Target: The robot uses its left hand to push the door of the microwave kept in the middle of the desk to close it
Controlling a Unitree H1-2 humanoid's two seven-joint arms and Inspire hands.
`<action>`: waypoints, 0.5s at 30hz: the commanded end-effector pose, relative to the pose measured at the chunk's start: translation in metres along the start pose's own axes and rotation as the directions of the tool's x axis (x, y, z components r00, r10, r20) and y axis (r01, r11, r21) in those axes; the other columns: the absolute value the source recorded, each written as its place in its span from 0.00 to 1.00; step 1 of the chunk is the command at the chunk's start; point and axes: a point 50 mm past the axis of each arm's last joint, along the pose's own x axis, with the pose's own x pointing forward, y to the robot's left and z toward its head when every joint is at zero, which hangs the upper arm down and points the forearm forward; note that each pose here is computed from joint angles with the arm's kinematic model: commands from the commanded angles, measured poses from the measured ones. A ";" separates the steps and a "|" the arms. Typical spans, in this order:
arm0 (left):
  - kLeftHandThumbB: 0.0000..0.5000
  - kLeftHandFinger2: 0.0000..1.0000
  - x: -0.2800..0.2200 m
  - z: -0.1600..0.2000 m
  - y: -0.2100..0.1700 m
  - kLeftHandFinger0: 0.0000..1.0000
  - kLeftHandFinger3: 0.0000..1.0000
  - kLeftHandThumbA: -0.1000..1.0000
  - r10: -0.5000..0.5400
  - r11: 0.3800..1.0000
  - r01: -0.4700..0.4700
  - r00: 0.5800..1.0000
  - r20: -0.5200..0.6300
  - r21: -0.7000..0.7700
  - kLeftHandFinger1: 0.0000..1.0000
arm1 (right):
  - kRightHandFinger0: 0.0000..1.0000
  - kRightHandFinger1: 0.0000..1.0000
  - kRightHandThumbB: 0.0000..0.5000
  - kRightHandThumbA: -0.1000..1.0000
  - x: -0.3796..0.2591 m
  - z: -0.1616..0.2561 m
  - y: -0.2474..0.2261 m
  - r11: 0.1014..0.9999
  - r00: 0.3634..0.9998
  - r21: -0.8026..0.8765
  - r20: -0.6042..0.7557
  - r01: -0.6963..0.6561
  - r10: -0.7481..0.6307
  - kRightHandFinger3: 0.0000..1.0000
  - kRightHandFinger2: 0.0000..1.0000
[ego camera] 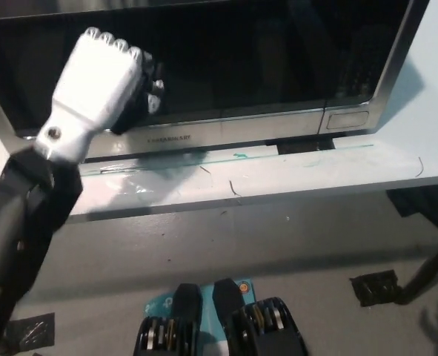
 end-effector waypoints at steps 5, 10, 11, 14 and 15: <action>0.15 0.00 -0.054 0.028 0.050 0.00 0.00 0.00 0.172 0.982 -0.172 0.985 -0.016 -0.078 0.00 | 1.00 1.00 0.44 0.46 0.008 0.022 -0.004 0.999 0.997 -0.043 0.074 0.007 -0.004 1.00 1.00; 0.21 0.09 -0.100 0.033 0.038 0.00 0.02 0.00 0.177 0.975 -0.187 0.981 -0.082 -0.124 0.00 | 1.00 1.00 0.47 0.43 0.008 0.024 -0.002 1.000 0.997 -0.008 0.081 0.010 -0.009 1.00 1.00; 0.21 0.12 -0.106 0.033 0.035 0.00 0.03 0.00 0.175 0.975 -0.185 0.980 -0.091 -0.124 0.00 | 1.00 1.00 0.47 0.44 0.008 0.024 -0.002 1.000 0.997 -0.018 0.082 0.010 -0.009 1.00 1.00; 0.19 0.13 -0.148 0.034 0.011 0.00 0.04 0.00 0.079 0.972 -0.117 0.979 -0.186 -0.205 0.00 | 1.00 1.00 0.43 0.44 0.009 0.024 -0.003 1.000 0.996 -0.026 0.084 0.006 -0.004 1.00 1.00; 0.15 0.13 -0.157 0.034 0.005 0.00 0.05 0.00 0.049 0.973 -0.094 0.977 -0.207 -0.210 0.00 | 1.00 1.00 0.43 0.44 0.009 0.024 -0.003 0.999 0.996 -0.044 0.087 0.009 -0.005 1.00 1.00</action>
